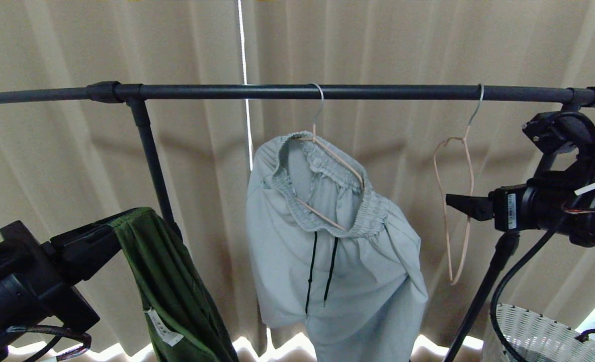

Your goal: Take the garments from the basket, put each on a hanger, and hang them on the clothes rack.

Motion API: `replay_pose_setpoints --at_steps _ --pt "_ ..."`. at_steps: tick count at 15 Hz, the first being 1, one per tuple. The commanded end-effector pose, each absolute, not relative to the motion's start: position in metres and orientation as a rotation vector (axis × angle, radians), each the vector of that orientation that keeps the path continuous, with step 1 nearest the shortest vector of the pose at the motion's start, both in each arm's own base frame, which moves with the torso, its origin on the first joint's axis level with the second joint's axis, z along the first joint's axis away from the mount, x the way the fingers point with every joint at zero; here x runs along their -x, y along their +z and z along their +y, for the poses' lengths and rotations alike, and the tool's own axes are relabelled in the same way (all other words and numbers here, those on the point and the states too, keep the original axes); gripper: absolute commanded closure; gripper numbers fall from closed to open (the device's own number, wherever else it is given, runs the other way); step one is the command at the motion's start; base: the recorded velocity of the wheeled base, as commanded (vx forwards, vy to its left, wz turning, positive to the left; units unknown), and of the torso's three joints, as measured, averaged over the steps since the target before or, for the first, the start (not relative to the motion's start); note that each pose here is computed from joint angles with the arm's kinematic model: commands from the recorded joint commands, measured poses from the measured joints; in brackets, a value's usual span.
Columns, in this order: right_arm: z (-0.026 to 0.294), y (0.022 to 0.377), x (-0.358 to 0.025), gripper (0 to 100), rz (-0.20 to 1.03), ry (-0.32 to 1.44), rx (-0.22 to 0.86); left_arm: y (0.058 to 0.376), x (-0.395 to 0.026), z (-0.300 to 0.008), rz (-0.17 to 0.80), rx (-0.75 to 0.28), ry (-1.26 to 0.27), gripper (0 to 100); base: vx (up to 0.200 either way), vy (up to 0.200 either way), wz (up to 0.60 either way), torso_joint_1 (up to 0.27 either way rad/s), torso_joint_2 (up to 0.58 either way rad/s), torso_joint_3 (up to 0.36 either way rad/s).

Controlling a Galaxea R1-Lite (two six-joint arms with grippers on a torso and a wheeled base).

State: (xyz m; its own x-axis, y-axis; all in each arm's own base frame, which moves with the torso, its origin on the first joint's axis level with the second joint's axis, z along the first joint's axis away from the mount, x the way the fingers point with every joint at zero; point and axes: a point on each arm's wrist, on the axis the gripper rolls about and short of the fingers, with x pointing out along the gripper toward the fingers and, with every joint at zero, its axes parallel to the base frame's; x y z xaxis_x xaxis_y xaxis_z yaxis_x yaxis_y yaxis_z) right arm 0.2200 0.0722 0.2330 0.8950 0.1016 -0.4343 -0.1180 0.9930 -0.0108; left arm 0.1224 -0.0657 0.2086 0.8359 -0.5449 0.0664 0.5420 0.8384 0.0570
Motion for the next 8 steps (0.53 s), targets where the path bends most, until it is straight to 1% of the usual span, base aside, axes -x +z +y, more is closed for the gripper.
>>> replay_pose_setpoints --at_steps 1,8 --pt "0.074 0.225 -0.228 0 0.479 0.099 0.047 0.208 -0.123 -0.066 -0.077 -0.037 -0.575 100 0.0 0.0 0.0 0.0 0.0 0.0" --pt "0.058 0.23 -0.219 0 0.481 0.04 0.034 0.207 -0.123 -0.066 -0.073 -0.04 -0.578 100 0.0 0.0 0.0 0.0 0.0 0.0"
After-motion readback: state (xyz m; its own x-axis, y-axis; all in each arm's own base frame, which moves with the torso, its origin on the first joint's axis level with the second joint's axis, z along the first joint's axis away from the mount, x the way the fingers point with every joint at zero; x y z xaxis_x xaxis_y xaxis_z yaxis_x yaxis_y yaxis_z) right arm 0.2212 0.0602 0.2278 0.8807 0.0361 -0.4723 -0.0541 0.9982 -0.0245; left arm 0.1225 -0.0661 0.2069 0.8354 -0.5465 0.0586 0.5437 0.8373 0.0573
